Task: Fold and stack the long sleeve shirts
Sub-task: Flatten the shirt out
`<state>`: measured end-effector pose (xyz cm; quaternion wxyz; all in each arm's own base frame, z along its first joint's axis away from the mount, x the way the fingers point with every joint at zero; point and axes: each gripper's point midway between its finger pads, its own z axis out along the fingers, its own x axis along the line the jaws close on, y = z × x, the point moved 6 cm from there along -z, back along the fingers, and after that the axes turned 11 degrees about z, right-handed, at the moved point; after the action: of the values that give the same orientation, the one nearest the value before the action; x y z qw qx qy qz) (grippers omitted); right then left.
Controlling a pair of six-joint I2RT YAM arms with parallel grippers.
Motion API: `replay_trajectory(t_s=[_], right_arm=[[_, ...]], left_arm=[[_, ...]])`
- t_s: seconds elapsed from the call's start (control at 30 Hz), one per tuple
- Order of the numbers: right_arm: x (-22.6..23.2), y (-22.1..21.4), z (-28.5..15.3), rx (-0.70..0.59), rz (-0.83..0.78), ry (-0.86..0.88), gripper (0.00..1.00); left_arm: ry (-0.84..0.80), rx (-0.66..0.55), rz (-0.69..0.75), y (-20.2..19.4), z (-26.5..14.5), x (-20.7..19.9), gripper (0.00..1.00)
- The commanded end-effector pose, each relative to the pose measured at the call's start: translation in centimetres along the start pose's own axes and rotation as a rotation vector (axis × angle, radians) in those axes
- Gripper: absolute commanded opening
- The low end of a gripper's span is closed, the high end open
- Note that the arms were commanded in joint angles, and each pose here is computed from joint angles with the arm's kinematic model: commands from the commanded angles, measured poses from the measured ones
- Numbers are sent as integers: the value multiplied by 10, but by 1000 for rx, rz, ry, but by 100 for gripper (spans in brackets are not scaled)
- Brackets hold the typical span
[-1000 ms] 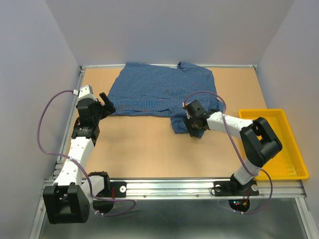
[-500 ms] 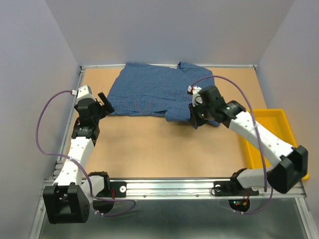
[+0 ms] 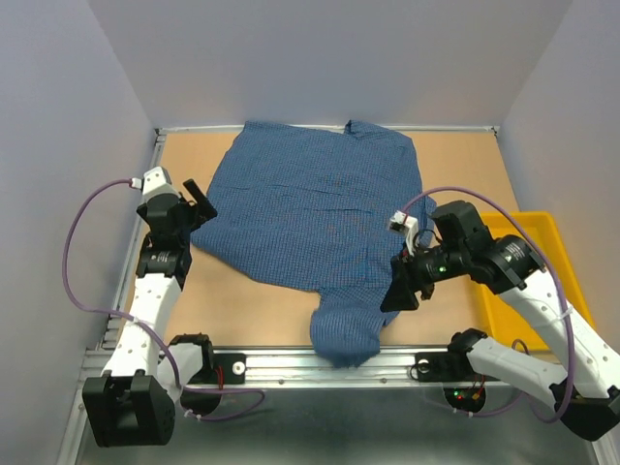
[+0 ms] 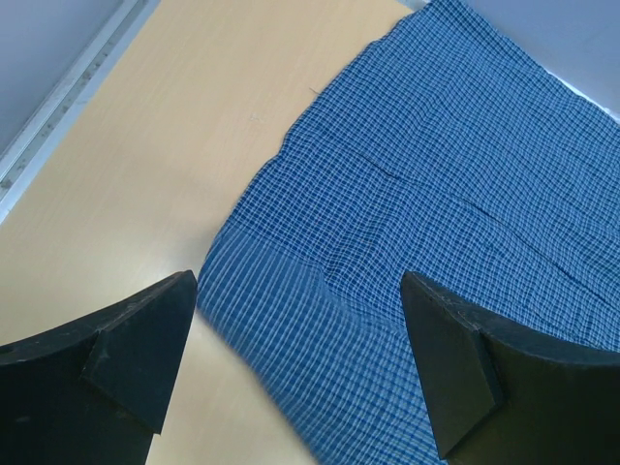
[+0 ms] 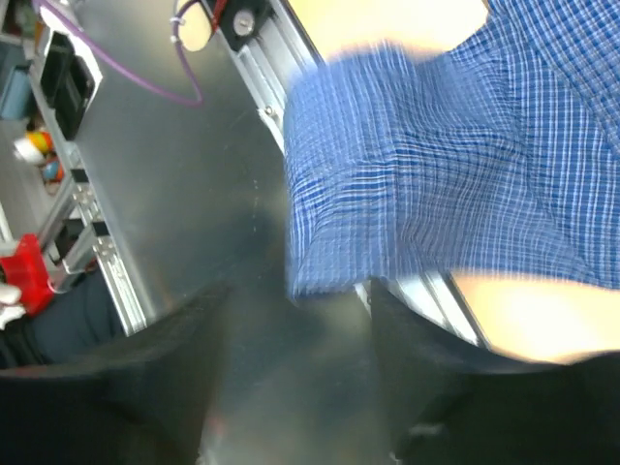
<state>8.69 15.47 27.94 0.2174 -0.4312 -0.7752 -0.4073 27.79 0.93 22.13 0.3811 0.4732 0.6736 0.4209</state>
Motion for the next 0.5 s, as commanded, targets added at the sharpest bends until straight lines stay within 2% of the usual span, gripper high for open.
replay_trajectory(t_s=[0.0, 0.03, 0.1, 0.23, 0.27, 0.33, 0.47], right_arm=[[-8, -6, -3, 3, 33, -79, 71], [-13, 0, 0, -3, 48, -114, 73], [-26, 21, 3, -96, 86, -241, 74], [-50, 75, 7, -269, 137, -471, 75], [-68, 92, 11, -312, 162, -579, 75], [-92, 115, 10, -376, 210, -679, 75], [-161, 161, -1, -550, 384, -749, 73]], left_arm=[[-39, -34, -20, 6, -7, -5, 99], [-51, -31, -22, 6, -7, -6, 99], [-89, -38, -28, 11, -10, -11, 99], [-135, 24, -24, 7, -11, -17, 99], [-148, 54, -24, 4, -7, -20, 99], [-140, 87, -22, 0, -2, -20, 99], [-76, 215, -26, -16, 17, -18, 99]])
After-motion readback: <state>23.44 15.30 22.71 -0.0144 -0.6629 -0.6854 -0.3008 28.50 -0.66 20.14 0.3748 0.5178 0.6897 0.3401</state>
